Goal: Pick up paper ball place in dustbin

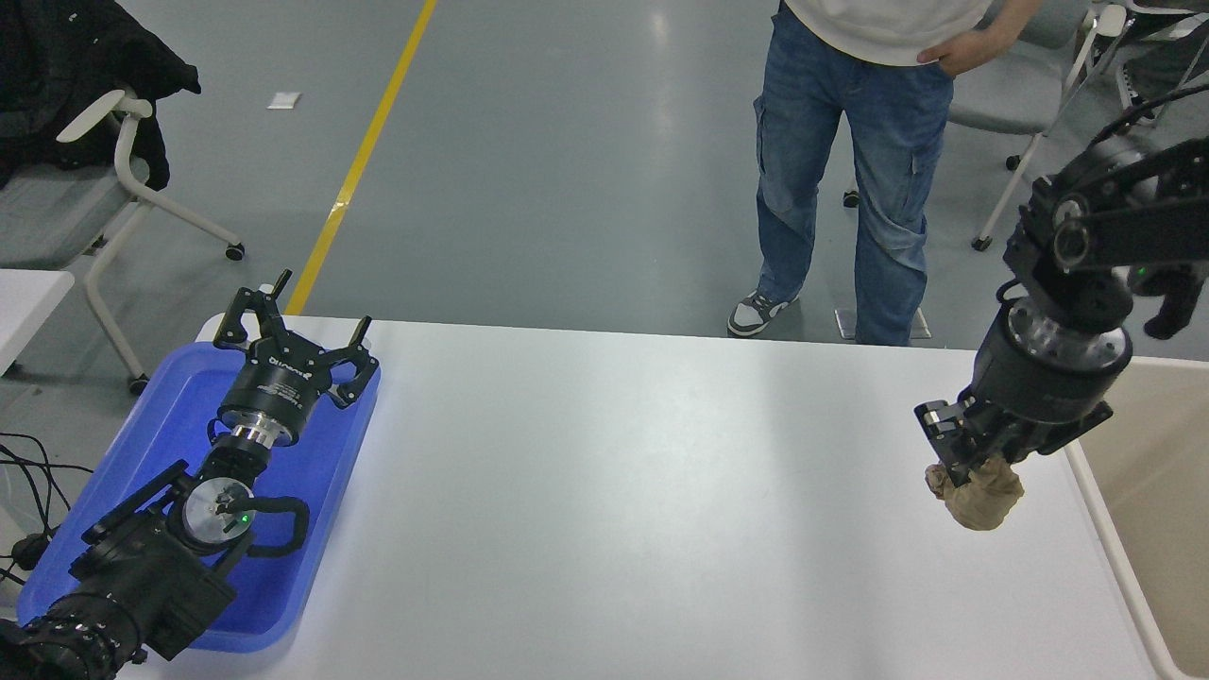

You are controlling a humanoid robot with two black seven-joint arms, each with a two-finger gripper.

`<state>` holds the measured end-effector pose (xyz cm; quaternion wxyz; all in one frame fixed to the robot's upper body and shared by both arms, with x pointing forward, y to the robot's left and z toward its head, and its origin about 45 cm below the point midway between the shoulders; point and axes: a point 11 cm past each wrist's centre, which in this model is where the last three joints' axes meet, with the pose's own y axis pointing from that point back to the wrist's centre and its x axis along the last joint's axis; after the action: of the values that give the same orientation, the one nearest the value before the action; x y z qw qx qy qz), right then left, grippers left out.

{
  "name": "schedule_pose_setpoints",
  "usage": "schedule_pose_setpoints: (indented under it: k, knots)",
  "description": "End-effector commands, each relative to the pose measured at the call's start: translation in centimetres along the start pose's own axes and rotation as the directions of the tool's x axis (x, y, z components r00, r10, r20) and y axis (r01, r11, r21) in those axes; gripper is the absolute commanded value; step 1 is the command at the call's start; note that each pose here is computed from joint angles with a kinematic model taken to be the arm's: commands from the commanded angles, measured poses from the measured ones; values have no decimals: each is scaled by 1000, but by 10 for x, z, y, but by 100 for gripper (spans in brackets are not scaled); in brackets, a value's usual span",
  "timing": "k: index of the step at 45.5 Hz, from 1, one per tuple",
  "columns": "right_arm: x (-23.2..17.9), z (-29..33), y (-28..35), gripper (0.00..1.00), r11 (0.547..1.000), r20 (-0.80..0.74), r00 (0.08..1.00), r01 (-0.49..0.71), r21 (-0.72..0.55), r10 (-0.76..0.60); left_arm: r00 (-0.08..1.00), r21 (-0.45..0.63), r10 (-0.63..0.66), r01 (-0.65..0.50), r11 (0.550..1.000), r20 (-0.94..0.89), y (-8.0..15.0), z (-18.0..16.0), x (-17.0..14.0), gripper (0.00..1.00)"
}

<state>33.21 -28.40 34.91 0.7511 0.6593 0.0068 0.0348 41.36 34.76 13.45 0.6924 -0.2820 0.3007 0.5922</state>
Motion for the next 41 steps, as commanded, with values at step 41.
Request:
schedule_pose_setpoints:
  k: [41]
  knots:
    - [-10,112,57,0,979,295,944,-94,-180,145,1000,0,1,-1,1000,0,0,0,0,100]
